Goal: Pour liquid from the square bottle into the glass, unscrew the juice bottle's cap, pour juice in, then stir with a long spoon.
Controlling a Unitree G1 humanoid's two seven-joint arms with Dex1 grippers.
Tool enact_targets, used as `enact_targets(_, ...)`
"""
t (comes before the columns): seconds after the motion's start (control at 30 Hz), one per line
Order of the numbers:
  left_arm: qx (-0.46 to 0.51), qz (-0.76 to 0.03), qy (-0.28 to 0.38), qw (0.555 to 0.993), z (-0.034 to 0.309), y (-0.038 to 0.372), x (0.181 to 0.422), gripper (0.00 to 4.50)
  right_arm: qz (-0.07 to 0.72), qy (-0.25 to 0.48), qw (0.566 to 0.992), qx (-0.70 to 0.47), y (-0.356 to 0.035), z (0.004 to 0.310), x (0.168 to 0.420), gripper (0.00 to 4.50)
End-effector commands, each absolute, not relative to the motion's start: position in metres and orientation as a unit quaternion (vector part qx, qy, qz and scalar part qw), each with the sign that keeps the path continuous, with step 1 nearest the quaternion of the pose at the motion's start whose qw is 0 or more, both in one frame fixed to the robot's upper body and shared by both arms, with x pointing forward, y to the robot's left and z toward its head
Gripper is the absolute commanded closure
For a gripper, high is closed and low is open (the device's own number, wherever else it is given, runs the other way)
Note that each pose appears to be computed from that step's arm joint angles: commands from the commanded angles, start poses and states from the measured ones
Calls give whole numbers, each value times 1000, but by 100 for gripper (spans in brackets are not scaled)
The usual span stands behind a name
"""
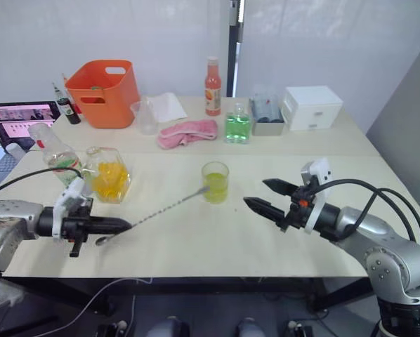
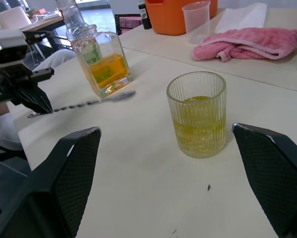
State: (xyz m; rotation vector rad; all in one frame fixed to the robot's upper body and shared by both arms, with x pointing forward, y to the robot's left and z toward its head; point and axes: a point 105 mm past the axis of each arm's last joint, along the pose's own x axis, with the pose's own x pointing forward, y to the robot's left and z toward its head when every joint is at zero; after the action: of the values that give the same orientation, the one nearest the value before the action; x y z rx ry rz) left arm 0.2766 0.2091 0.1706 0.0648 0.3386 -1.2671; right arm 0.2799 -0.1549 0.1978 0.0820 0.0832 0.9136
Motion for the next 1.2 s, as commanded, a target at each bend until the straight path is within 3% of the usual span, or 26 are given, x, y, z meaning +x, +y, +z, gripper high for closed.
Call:
enact_targets(0.03, -35, -606, 101, 788, 200, 189, 272, 447, 469, 32, 880, 73, -144, 204, 270, 0)
enact_targets(0.2, -123, -610, 49, 782, 218, 166, 270, 447, 526, 5, 835, 161, -95, 219, 259, 0)
enact_targets(0.4, -147, -614, 39, 775, 215, 144, 260, 447, 501, -30, 812, 300, -60, 251, 277, 0)
enact_targets(0.63, -153, -607, 36, 779, 213, 140, 258, 447, 508, -23, 791, 339, -54, 266, 276, 0)
enact_targets(1.2, -138, -612, 38, 778, 216, 134, 257, 447, 518, -11, 786, 336, -50, 268, 271, 0)
